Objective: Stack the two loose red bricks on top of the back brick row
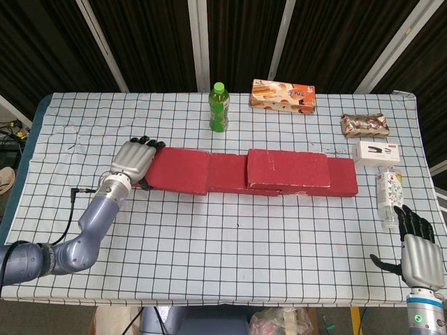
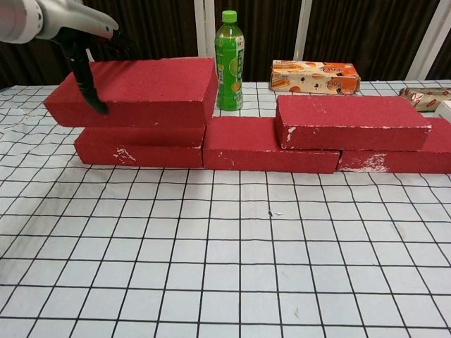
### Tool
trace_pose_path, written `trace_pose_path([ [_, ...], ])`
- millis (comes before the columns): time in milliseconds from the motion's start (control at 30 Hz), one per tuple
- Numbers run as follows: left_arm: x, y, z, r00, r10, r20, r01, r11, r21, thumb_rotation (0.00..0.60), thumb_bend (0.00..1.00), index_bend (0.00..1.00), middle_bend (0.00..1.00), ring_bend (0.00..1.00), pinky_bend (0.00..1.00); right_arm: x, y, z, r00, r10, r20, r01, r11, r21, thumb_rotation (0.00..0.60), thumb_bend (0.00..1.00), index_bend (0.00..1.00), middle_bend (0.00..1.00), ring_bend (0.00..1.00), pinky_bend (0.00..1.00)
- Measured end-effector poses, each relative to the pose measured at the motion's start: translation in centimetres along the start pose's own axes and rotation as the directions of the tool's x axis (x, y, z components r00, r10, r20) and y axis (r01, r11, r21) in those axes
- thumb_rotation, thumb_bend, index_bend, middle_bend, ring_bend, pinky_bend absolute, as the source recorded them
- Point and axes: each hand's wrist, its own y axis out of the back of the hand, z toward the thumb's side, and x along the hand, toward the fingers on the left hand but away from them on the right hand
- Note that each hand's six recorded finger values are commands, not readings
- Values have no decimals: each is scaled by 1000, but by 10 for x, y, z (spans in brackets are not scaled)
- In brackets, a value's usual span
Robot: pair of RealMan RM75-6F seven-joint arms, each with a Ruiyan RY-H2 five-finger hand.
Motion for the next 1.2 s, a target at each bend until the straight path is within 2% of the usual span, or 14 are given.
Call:
trace_pose_path([
  [233,37,-5,19,1000,-21,-18,21,1000,-22,600,6,206,158,100,158,0,5,-2,1000,-30,-1,30,1000,8,600,154,1,0,0,0],
  [600,57,-17,38,998,-57,-32,57,998,-7,600,6,193,152,100,157,4,20,0,990,-127,-55,127,992,-12,600,154,1,0,0,0],
  [1200,79,-17,69,997,-67,-42,66,998,-18,600,6,191,153,99,157,1,20,-7,991,-132,-21,132,991,-1,600,153,1,0,0,0],
])
